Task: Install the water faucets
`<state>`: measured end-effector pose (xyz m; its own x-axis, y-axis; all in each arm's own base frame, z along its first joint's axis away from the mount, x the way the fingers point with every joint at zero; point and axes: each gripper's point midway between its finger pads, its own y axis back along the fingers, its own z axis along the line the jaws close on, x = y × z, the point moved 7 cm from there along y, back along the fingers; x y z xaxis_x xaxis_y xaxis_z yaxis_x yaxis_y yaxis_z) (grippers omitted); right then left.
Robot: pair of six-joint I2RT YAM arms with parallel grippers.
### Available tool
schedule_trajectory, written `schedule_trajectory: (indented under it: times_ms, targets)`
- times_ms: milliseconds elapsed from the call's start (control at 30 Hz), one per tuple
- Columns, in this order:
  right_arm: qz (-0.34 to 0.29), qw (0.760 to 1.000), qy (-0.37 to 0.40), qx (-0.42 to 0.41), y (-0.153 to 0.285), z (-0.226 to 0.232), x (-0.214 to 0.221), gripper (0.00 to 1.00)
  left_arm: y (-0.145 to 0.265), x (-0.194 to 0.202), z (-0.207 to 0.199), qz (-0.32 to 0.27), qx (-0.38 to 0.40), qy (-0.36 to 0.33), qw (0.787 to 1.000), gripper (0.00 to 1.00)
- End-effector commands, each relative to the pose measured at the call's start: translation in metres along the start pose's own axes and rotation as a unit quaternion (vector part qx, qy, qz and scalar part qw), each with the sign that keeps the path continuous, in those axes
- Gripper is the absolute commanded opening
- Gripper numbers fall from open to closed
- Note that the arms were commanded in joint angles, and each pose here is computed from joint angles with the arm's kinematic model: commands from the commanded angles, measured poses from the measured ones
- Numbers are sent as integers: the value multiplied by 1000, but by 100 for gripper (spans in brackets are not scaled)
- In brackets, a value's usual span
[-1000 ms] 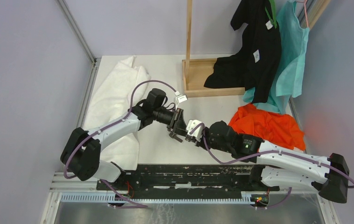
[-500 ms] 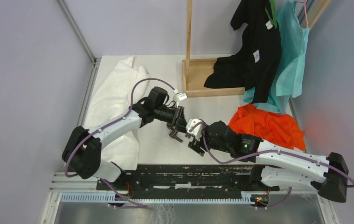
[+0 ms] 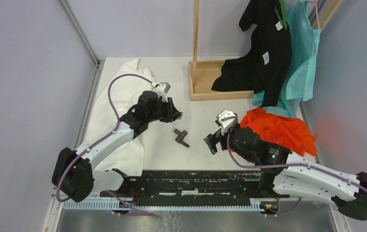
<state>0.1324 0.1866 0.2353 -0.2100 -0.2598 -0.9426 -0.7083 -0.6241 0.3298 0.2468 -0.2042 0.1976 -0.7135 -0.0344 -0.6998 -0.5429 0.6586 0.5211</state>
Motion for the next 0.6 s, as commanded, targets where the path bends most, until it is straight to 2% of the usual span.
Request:
schedule_trajectory:
  times_ms: [0, 167, 233, 467, 567]
  targets:
    - [32, 989, -109, 93, -5, -15, -5, 100, 5, -32, 23, -208, -138, -66, 966, 3]
    - [92, 985, -122, 85, -21, -10, 3, 100, 3, -17, 47, -286, -177, -119, 934, 3]
    - [95, 984, -131, 74, -26, -6, 3, 100, 0, -13, 58, -300, -212, -112, 923, 3]
    - [84, 984, -145, 58, -33, 0, 2, 100, -8, 12, 78, -324, -285, -83, 898, 3]
    - [85, 985, -140, 54, -34, 0, 1, 100, -23, 23, 78, -301, -295, -94, 902, 3]
